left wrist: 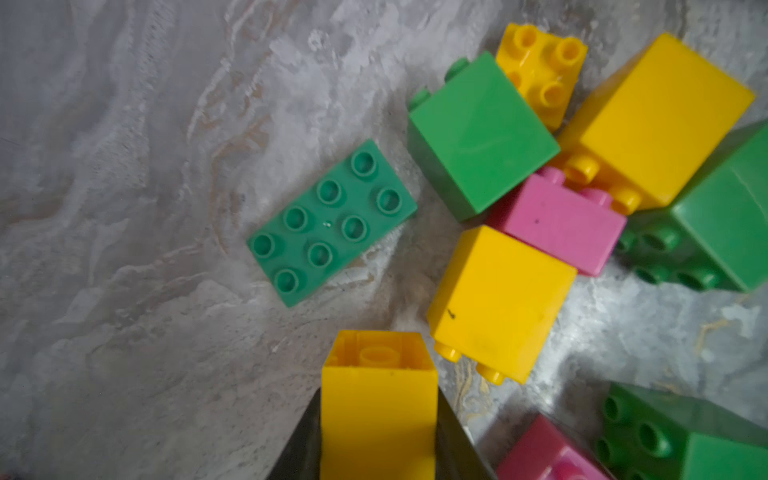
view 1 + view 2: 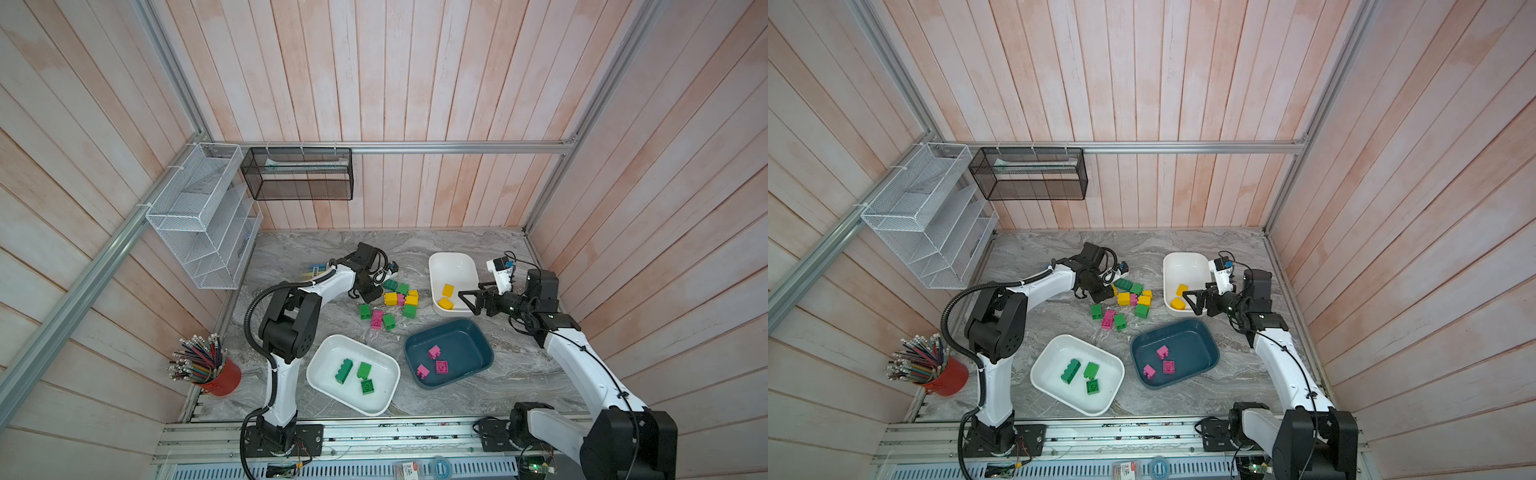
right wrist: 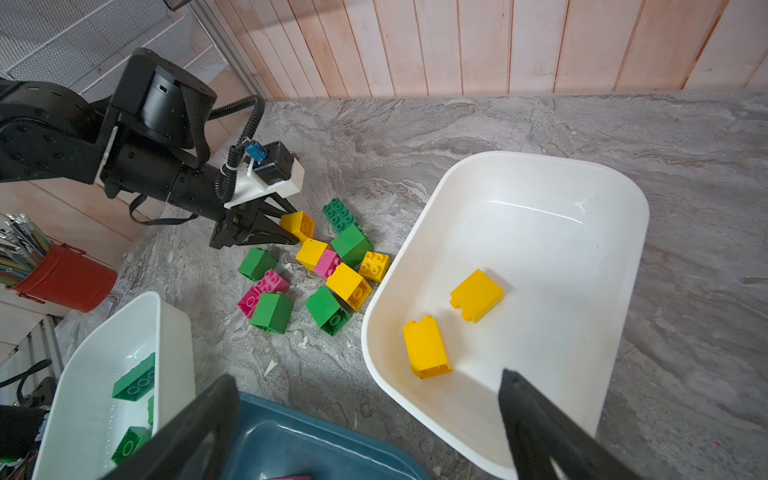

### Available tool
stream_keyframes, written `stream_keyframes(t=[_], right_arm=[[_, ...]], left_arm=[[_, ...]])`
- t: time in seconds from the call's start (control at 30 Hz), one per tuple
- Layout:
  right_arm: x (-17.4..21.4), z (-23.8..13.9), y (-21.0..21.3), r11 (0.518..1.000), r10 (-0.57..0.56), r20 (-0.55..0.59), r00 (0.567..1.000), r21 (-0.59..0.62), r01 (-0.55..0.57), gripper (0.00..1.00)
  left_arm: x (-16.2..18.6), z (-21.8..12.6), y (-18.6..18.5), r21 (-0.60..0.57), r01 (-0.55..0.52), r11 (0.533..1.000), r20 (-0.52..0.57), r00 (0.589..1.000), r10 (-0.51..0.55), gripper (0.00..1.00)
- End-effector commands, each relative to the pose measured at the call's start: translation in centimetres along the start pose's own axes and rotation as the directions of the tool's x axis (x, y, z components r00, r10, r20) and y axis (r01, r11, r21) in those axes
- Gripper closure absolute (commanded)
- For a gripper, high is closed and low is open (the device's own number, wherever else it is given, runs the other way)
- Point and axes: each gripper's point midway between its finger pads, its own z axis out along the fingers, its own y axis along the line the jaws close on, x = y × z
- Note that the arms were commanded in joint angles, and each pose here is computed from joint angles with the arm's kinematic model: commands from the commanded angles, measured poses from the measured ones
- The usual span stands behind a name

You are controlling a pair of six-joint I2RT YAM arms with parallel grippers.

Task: Sort the legos into containers by color
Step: 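Carry the yellow brick with the left gripper into the far white tray and release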

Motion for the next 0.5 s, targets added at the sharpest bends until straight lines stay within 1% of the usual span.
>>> stream_keyframes(t=[0.0, 0.1, 0.23, 0.33, 0.4, 0.47], right_arm=[[-1.3, -0.2, -0.1, 0.999, -0.031, 0.018, 0.999, 0.013, 0.031, 0.02], [-1.3, -0.1, -0.2, 0.999, -0.031, 0.021, 0.999, 0.019, 0.030, 0.02], [-1.5, -0.2, -0.5, 0.999, -0.028, 0.025, 0.999, 0.032, 0.027, 0.02], [-1.7, -0.2, -0.7, 0.999, -0.024, 0.029, 0.999, 0.042, 0.023, 0.02], [-1.8, -0.3, -0.8, 0.999, -0.024, 0.033, 0.999, 0.050, 0.023, 0.02], [-1.8, -0.4, -0.9, 0.998, -0.023, 0.034, 0.999, 0.053, 0.021, 0.02]], left_arm=[[-3.4, -4.6, 0.7, -0.026, 0.035, 0.999, 0.086, 0.996, -0.032, 0.74], [-6.0, -7.4, -0.6, -0.006, 0.030, 1.000, 0.167, 0.986, -0.029, 0.73], [-9.5, -9.1, -3.9, 0.050, -0.004, 0.999, 0.253, 0.967, -0.009, 0.72], [-12.5, -9.1, -6.7, 0.107, -0.032, 0.994, 0.321, 0.947, -0.004, 0.72], [-14.5, -8.4, -7.5, 0.121, -0.027, 0.992, 0.356, 0.934, -0.018, 0.72], [-16.0, -7.2, -7.4, 0.107, 0.004, 0.994, 0.363, 0.931, -0.043, 0.72]])
